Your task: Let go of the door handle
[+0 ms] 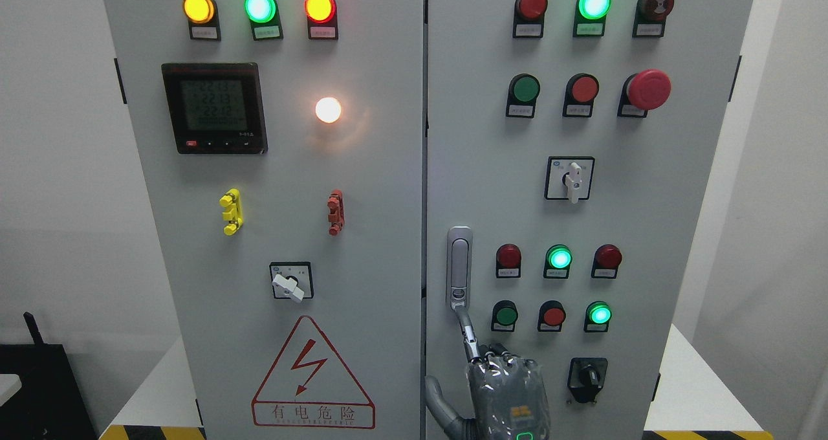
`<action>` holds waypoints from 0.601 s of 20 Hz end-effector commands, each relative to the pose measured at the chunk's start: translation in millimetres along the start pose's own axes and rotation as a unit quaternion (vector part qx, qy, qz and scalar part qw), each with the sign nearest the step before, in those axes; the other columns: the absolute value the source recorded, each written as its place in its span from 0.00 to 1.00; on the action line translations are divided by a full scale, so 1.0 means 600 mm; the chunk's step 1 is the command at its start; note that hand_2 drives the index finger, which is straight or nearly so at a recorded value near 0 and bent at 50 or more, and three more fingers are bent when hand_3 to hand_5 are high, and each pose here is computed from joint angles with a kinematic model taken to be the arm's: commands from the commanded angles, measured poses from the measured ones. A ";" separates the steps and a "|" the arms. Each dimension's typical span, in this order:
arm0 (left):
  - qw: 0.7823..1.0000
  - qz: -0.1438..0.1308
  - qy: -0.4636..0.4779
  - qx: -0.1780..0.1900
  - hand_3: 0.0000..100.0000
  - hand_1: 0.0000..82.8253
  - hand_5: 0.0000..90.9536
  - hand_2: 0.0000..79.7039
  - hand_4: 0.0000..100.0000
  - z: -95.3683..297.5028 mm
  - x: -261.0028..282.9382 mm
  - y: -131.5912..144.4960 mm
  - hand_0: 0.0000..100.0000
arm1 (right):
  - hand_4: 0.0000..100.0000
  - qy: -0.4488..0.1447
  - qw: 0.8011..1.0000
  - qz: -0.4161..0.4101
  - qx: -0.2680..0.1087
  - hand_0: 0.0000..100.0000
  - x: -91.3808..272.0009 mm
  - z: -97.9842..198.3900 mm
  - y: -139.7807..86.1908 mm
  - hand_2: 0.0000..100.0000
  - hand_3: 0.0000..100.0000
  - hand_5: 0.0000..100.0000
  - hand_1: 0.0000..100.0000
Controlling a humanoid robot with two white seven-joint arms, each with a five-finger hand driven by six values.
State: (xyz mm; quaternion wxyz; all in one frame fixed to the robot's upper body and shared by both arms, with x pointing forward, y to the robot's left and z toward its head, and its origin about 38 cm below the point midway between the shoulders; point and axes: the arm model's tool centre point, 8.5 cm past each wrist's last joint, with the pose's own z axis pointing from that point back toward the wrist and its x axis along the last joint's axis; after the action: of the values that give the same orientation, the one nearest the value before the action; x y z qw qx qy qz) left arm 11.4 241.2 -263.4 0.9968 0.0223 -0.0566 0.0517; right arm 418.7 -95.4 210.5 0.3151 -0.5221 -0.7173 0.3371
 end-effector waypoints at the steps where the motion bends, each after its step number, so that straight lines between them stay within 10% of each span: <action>1: 1.000 0.001 0.000 -0.001 0.00 0.47 0.00 0.00 0.00 0.001 -0.015 0.000 0.12 | 0.83 0.000 1.000 0.000 0.002 0.37 0.000 0.000 0.001 0.00 0.86 0.98 0.16; 12: 1.000 0.001 0.000 -0.001 0.00 0.47 0.00 0.00 0.00 0.001 -0.015 0.000 0.12 | 0.84 0.000 1.000 0.000 0.002 0.37 0.000 0.000 0.001 0.00 0.86 0.98 0.16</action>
State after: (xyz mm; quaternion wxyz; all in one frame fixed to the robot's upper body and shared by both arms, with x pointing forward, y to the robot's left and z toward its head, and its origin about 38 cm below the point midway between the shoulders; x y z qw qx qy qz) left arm 11.4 241.1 -263.4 0.9968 0.0223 -0.0566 0.0517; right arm 419.0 -95.2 210.3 0.3160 -0.5213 -0.7169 0.3383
